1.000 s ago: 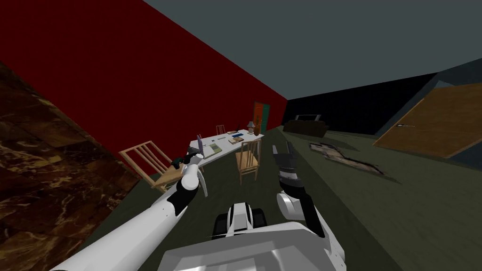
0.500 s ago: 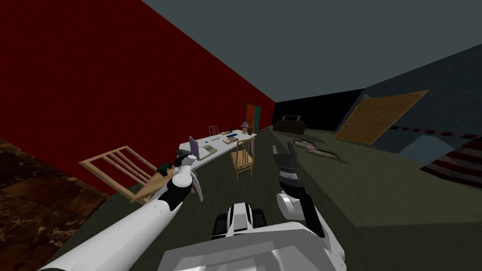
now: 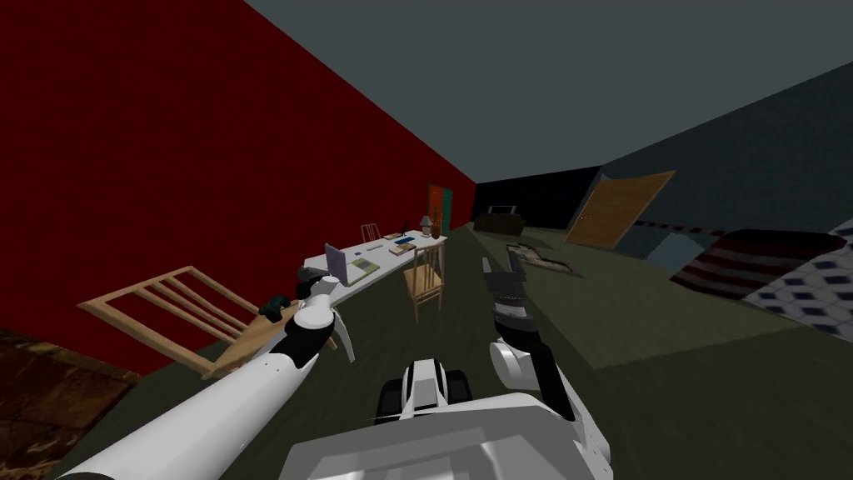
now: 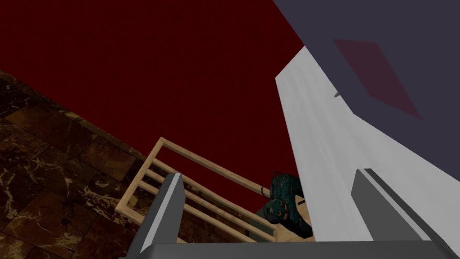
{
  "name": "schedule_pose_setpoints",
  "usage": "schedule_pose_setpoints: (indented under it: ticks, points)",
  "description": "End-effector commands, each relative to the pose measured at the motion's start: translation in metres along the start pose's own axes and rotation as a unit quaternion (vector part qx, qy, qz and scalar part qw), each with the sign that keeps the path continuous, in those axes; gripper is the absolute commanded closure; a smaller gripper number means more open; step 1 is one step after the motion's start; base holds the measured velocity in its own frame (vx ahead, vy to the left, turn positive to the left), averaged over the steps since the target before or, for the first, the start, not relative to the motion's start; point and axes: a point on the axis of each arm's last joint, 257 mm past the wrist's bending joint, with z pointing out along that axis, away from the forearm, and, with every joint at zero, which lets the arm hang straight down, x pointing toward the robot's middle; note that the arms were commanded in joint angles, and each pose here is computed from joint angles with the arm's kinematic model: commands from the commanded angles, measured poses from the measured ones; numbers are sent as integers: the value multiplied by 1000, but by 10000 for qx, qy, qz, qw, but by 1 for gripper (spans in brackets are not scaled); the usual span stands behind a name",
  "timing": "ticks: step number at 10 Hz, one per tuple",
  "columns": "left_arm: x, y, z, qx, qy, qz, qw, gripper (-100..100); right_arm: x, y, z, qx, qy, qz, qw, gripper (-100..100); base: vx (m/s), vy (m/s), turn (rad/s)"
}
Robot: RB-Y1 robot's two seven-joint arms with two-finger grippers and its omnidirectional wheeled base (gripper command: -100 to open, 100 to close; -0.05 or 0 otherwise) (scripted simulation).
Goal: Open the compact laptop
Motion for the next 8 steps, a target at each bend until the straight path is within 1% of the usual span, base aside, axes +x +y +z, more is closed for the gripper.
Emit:
schedule_pose_setpoints:
  ticks: [1, 2, 3, 4, 6, 7, 8]
  points:
    - [-30, -26, 10, 205, -275, 23, 9994, -100, 0, 0, 0, -1, 1, 1, 10000, 0, -77, 36, -370]
    - [-35, -26, 10, 208, -328, -24, 9992, -100, 0, 0, 0, -1, 1, 1, 10000, 0, -81, 35, -254]
    - [-29, -23, 9, 191, -281, -12, 9994, -100, 0, 0, 0, -1, 1, 1, 10000, 0, -33, 14, -39]
    - [-19, -11, 5, 83, -168, -11, 9998, 100, 0, 0, 0, 0, 0, 0, 10000, 0, 41, -16, 326]
    - [9, 17, -6, -173, 98, -40, 9998, 100, 0, 0, 0, 1, -1, -1, 10000, 0, 104, -60, 509]
    - [14, 18, -6, -177, 153, 5, 9997, 100, 0, 0, 0, 1, -1, -1, 10000, 0, 95, -61, 107]
    - [28, 32, -12, -309, 289, -12, 9991, 100, 0, 0, 0, 0, 0, 0, 10000, 0, 73, -26, 189]
